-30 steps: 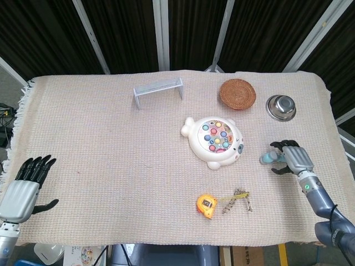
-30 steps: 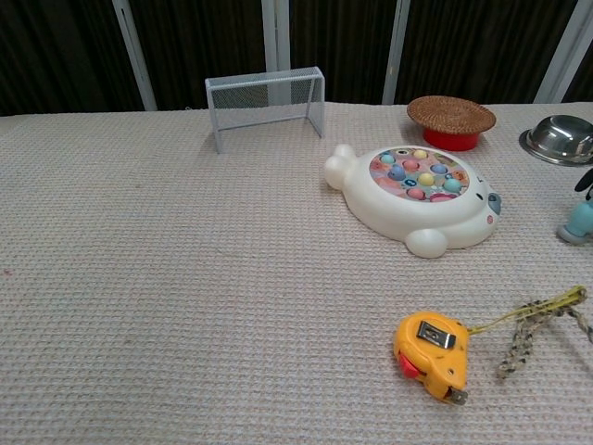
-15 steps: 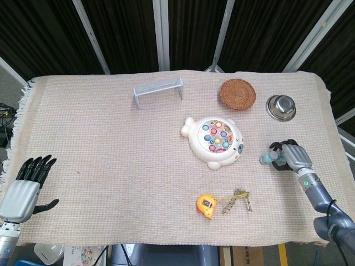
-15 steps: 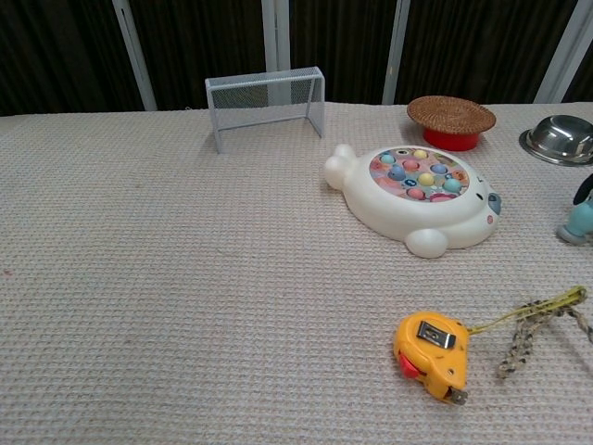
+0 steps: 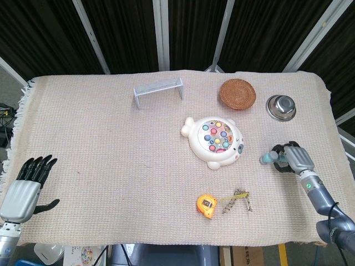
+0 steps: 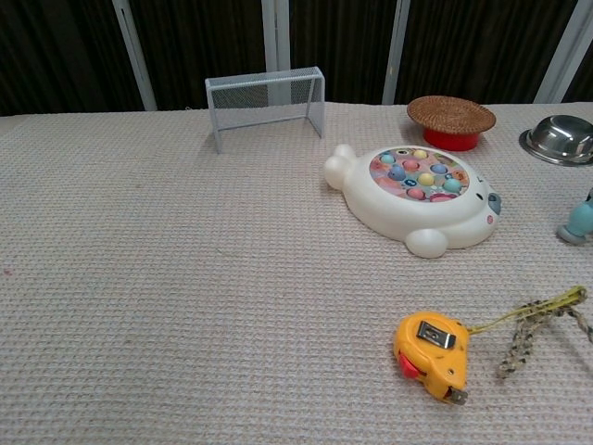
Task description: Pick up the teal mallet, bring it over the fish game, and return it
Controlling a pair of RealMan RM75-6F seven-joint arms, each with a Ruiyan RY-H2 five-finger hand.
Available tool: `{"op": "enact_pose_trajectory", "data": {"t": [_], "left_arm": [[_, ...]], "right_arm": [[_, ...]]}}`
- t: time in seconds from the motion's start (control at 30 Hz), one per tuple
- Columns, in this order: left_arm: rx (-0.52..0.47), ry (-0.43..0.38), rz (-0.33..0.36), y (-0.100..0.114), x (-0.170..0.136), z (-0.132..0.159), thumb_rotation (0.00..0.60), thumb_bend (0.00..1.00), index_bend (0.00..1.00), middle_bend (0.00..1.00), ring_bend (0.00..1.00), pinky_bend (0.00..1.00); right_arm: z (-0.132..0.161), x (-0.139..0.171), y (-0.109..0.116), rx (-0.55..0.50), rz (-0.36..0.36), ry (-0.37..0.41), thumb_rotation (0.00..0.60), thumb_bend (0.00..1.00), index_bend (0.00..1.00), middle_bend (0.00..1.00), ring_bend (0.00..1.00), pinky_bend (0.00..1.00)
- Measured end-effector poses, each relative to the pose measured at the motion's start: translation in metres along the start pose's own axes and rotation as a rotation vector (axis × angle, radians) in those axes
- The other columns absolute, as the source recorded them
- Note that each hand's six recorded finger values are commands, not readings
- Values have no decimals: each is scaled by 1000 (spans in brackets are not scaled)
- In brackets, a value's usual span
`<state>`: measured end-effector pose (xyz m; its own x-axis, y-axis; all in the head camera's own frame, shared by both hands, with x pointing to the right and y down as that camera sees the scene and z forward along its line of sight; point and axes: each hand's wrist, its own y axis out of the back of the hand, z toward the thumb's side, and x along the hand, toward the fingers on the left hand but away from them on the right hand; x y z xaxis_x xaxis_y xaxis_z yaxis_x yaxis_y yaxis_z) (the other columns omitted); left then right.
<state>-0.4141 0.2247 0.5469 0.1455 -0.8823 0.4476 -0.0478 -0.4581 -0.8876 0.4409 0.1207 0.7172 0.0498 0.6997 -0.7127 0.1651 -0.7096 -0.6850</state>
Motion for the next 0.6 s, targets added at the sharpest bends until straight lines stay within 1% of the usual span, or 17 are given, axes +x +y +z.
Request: {"op": "enact_pose_trajectory", "data": {"t": [0.13, 0.33, 0.6], "left_arm": [[0, 1, -1, 0, 0, 0, 600, 0, 0, 0, 0, 0], [0, 6, -2, 0, 0, -1, 600, 0, 0, 0, 0, 0], [-1, 12, -10, -2, 0, -2, 600, 0, 0, 0, 0, 0]], "right_arm": [[0, 0, -1, -2, 0, 3, 600, 432, 403, 415, 251, 112], [1, -2, -2, -6, 0, 4, 600, 457, 436, 445, 277, 120], [3, -4, -3, -6, -1, 9, 600, 470, 437, 446, 277, 120]]}}
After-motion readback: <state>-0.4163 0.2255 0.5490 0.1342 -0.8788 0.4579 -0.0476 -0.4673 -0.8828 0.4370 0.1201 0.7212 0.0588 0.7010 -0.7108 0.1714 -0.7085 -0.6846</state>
